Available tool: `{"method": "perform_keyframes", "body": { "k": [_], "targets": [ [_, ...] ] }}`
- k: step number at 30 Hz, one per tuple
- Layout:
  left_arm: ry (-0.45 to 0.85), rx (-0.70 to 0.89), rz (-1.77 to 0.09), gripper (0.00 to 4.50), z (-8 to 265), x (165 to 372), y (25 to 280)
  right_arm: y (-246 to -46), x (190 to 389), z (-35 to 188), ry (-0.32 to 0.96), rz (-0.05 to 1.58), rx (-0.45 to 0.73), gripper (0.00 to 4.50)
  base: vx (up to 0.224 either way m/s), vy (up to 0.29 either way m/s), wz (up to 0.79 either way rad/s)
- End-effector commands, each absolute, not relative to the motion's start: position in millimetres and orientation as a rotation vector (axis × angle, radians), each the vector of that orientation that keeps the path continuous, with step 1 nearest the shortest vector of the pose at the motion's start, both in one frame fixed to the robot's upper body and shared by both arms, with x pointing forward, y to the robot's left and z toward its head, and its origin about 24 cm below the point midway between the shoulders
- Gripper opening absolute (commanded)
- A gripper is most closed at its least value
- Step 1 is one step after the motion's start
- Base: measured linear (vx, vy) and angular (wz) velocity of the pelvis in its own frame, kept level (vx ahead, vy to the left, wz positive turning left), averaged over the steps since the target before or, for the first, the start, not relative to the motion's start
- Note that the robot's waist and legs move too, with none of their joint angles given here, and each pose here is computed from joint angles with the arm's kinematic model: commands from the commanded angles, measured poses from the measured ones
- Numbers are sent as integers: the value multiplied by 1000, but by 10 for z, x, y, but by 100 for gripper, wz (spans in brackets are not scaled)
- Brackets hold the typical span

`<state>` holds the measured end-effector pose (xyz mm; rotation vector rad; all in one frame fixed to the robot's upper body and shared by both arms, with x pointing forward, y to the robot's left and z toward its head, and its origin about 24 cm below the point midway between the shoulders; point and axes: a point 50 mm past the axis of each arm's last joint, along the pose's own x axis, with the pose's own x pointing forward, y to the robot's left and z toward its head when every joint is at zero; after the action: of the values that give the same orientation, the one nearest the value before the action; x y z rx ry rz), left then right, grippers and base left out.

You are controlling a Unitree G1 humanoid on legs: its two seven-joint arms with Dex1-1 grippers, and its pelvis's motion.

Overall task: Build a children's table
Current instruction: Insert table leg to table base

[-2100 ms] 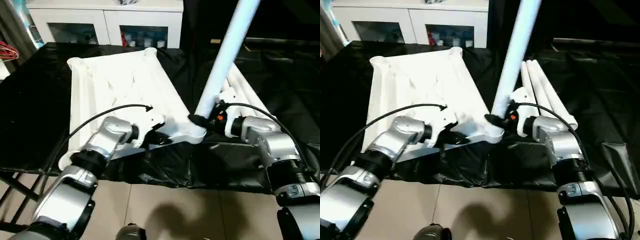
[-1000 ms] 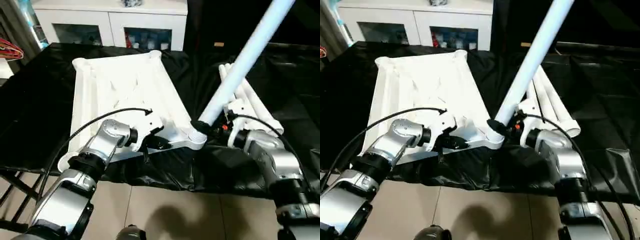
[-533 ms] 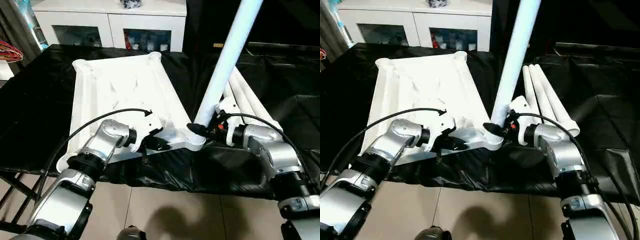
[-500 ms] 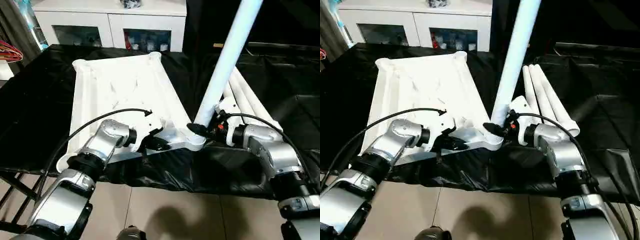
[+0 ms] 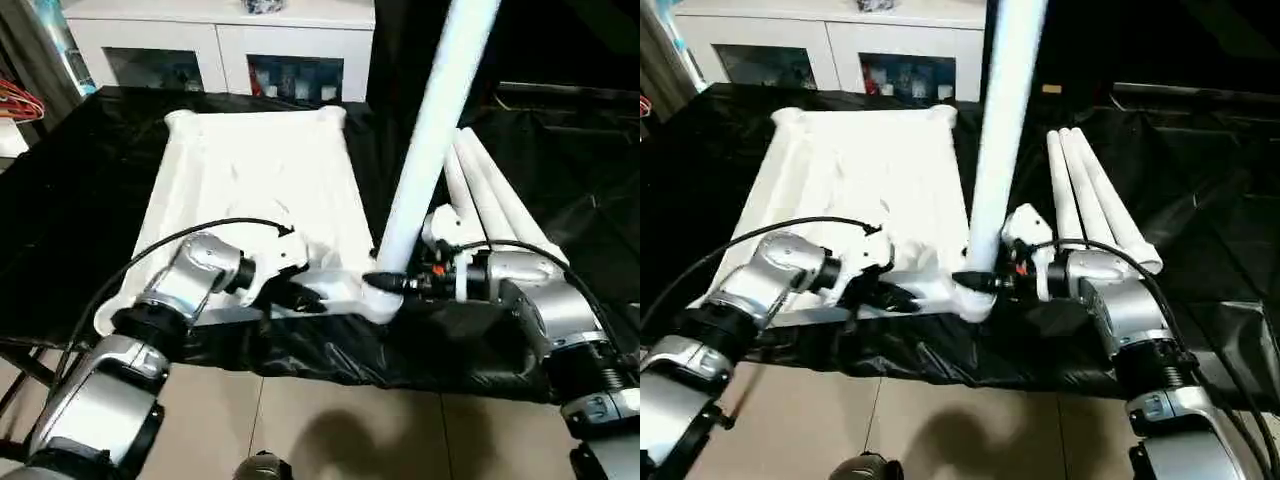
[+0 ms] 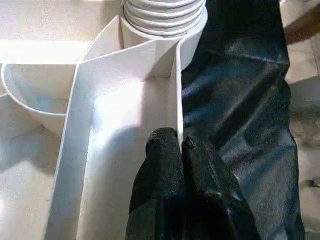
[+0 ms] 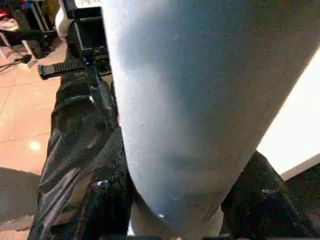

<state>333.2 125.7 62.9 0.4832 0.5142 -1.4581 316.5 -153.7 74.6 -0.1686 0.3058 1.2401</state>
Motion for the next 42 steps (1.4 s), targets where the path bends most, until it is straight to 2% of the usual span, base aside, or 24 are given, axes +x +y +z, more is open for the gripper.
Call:
{"method": "perform_keyframes", "body": {
  "k": [1, 6, 7, 13, 14, 17, 18, 25, 32, 34, 35, 36, 42],
  "targets": [
    [486, 532, -1488, 0, 745, 3378, 1189, -1520, 2959, 266, 552, 1281, -128, 189, 0, 0, 0],
    [452, 465, -1408, 0, 793, 3433, 1184, -1506, 3086, 255, 516, 1160, -117, 189, 0, 0, 0],
    [434, 430, -1335, 0, 816, 3470, 1186, -1486, 3186, 247, 497, 1046, -115, 189, 0, 0, 0],
    [403, 371, -1169, 0, 882, 3519, 1180, -1428, 3391, 220, 489, 788, -71, 189, -46, 17, -18],
    [402, 370, -1167, 0, 884, 3517, 1178, -1426, 3394, 218, 490, 784, -70, 189, 0, 0, 0],
    [369, 336, -1105, 0, 936, 3441, 1032, -1320, 3476, 183, 513, 681, -41, 189, 0, 0, 0],
    [356, 316, -1056, 0, 947, 3394, 911, -1257, 3502, 172, 521, 651, -47, 189, 0, 0, 0],
    [324, 338, -951, 0, 875, 3316, 675, -1116, 3520, 157, 535, 649, -38, 189, -2, 1, -4],
    [324, 412, -867, 0, 836, 3349, 785, -1052, 3533, 186, 498, 678, -26, 189, 0, 0, 0],
    [315, 428, -878, 0, 828, 3350, 817, -1045, 3553, 242, 454, 689, 2, 189, 0, 0, 0],
    [294, 451, -898, 0, 823, 3349, 851, -1046, 3582, 329, 390, 697, 45, 189, 0, 0, 0],
    [294, 451, -898, 0, 823, 3349, 851, -1046, 3582, 329, 390, 697, 45, 189, 0, 0, 0],
    [241, 494, -949, 0, 835, 3404, 999, -1182, 3678, 732, 115, 704, 181, 189, 0, 0, 0]
  ]
}}
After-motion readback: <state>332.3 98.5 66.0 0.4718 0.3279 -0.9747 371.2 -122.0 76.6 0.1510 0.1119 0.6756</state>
